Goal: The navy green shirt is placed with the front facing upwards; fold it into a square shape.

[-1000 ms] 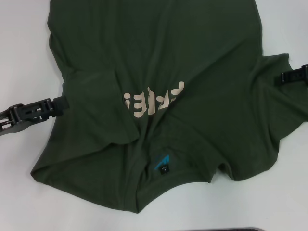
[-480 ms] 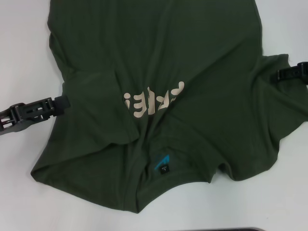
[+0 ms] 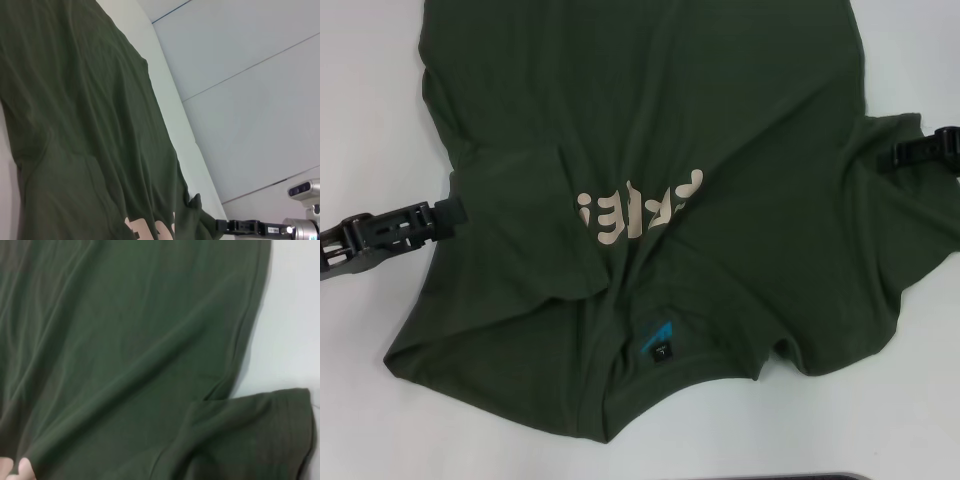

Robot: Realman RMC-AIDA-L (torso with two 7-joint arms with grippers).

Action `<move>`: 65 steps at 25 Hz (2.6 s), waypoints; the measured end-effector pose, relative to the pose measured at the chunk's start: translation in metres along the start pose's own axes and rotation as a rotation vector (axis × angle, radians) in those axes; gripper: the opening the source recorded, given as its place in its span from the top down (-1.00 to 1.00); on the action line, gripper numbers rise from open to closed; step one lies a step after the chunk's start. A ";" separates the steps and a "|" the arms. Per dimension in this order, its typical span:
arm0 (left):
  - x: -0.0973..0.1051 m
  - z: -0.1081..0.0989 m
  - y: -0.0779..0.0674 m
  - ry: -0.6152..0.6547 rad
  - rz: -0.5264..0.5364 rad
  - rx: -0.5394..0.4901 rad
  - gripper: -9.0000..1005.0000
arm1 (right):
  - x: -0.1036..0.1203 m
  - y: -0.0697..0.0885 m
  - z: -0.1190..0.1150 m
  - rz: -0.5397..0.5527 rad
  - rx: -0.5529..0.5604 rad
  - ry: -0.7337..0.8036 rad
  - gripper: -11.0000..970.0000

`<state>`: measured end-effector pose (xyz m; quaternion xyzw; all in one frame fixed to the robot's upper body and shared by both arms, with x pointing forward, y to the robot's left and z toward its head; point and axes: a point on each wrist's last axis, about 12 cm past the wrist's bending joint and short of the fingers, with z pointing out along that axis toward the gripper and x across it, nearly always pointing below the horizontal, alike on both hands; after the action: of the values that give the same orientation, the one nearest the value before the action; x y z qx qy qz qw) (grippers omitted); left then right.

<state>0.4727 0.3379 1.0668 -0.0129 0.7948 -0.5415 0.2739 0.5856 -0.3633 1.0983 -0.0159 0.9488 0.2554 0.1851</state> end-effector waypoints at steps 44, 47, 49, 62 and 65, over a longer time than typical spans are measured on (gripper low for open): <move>-0.001 0.000 0.000 -0.002 -0.002 0.002 -0.31 | -0.015 -0.006 -0.041 0.060 0.026 -0.013 0.93; -0.001 0.000 0.000 -0.002 -0.002 0.001 -0.31 | -0.017 0.002 -0.033 0.055 -0.001 0.010 0.93; -0.001 0.000 0.000 -0.003 -0.002 0.000 -0.31 | -0.019 0.009 -0.030 0.047 -0.021 0.023 0.92; -0.001 -0.001 0.002 -0.020 -0.006 -0.014 -0.31 | -0.031 0.057 0.001 -0.011 -0.153 0.104 0.90; -0.002 -0.002 0.003 -0.025 -0.006 -0.020 -0.31 | -0.032 0.063 0.007 -0.013 -0.166 0.104 0.90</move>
<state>0.4739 0.3410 1.0657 -0.0248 0.7967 -0.5341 0.2817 0.6096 -0.3074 1.1344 -0.0507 0.9326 0.3309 0.1352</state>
